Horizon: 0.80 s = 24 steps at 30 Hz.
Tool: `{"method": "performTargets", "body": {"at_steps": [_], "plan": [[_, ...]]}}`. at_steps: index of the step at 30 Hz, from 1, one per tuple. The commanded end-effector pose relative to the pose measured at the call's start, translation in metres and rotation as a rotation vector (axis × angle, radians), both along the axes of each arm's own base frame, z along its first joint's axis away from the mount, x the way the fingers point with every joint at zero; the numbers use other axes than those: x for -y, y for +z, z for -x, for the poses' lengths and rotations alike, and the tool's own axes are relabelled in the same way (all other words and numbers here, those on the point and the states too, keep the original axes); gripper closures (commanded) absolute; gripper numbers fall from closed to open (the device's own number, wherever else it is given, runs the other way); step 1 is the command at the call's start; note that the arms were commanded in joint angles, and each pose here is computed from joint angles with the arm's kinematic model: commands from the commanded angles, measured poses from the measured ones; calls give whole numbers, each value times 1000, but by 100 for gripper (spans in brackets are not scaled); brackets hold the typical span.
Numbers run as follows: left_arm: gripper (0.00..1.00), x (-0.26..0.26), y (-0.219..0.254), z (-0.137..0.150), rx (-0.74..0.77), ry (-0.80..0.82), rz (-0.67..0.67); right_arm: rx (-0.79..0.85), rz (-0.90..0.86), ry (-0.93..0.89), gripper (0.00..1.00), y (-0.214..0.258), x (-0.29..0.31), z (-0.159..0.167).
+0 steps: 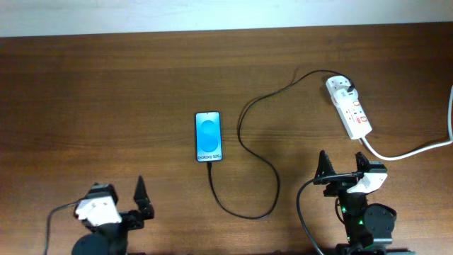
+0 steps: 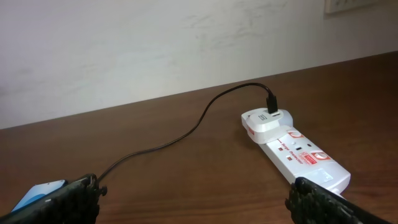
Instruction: Plug charger to phone and switch on socket
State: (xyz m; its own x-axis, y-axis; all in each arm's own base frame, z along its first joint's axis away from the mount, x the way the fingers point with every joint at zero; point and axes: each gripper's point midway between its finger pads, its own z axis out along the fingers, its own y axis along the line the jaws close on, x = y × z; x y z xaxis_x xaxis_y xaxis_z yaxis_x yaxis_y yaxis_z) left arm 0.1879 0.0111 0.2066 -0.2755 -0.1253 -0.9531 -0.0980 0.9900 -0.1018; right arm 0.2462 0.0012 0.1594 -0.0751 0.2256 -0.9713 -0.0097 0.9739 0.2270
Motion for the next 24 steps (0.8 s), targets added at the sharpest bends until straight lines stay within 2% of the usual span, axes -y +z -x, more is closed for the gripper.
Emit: {"method": "performTargets", "body": {"at_steps": [1,8,15,19,24], "plan": [[1,12,-23,-7,-30,-73,7,-1,11,-2,2,-2,0,0],[1,13,-58,-14,-100,-80,12,-1,11,-2,2,-2,0,0],[1,27,-81,-35,-40,-154,33,-1,12,-2,2,-2,0,0],[1,27,-76,-38,-12,-155,32,-1,12,-2,2,-2,0,0],[1,29,-55,-48,112,-167,24,-1,11,-2,2,-2,0,0]]}}
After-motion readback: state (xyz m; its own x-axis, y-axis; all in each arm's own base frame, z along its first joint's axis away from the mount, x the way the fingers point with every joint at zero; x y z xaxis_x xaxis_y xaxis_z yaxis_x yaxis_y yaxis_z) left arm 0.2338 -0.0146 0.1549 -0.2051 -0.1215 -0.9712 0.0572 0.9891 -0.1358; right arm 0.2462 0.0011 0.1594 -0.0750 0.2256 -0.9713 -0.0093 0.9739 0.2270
